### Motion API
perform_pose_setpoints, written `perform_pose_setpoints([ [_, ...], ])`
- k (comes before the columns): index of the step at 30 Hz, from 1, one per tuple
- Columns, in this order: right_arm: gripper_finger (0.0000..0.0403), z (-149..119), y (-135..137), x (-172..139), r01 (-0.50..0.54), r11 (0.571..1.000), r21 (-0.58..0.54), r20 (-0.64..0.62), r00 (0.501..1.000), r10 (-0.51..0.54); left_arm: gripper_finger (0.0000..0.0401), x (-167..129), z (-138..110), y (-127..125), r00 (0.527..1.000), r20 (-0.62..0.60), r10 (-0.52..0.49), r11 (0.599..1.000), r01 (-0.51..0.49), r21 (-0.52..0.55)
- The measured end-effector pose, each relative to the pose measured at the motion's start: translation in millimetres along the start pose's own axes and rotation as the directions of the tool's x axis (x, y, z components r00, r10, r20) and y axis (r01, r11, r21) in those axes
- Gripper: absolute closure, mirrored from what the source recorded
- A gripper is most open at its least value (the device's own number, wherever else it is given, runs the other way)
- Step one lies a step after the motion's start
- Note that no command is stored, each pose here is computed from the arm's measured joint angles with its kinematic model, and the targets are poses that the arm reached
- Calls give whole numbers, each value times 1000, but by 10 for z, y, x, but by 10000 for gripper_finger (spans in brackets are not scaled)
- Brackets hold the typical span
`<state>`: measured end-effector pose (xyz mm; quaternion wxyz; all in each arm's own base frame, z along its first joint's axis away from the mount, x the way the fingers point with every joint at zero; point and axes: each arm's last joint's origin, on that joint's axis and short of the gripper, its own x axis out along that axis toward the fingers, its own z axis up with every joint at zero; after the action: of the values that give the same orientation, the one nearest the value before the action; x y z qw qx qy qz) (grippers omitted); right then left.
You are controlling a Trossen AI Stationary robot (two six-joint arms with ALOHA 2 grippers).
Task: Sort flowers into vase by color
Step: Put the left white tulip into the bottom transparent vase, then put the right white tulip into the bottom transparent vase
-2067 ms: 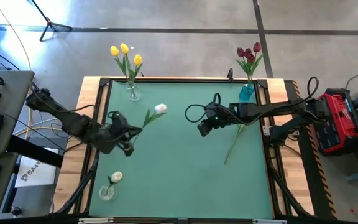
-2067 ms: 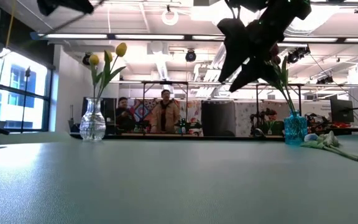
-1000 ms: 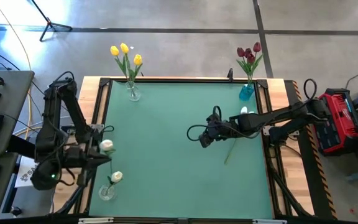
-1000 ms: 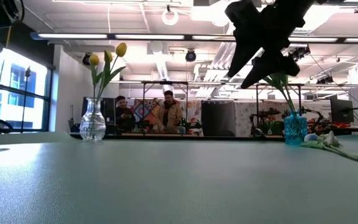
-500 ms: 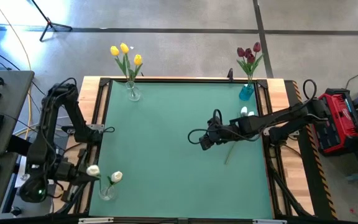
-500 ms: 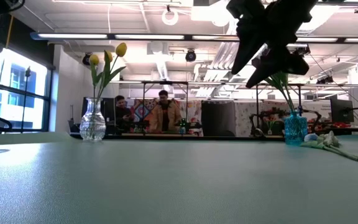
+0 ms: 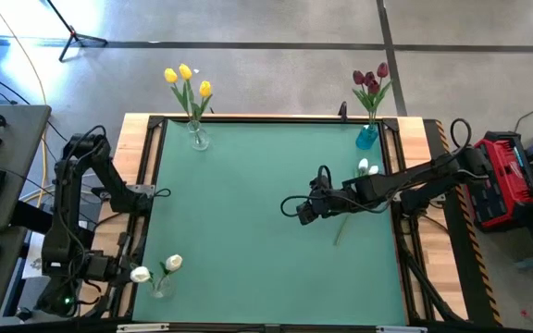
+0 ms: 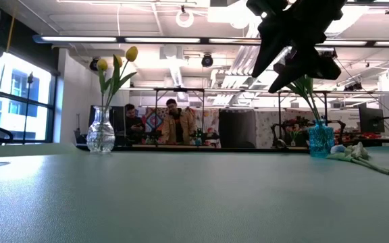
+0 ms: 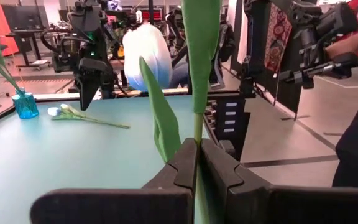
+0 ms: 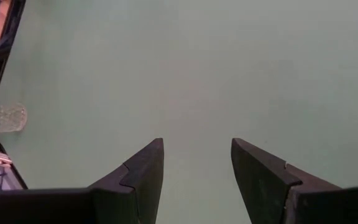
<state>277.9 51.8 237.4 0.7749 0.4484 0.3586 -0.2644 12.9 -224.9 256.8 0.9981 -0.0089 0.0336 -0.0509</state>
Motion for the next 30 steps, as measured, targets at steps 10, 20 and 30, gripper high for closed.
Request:
perform_pose_setpoints([
  [10, 226, -33, 55, -11, -50, 999, 1, -4, 999, 50, 401, 10, -157, 51, 1000, -8, 2, 1000, -2, 24],
  [20, 226, -59, 64, -18, -53, 998, 31, -9, 999, 53, 383, 43, -174, 52, 997, -77, -10, 994, 1, -110],
  [30, 226, -46, 60, -16, -46, 998, 33, 13, 999, 46, 330, 61, -181, 57, 993, -120, -17, 965, -15, -261],
])
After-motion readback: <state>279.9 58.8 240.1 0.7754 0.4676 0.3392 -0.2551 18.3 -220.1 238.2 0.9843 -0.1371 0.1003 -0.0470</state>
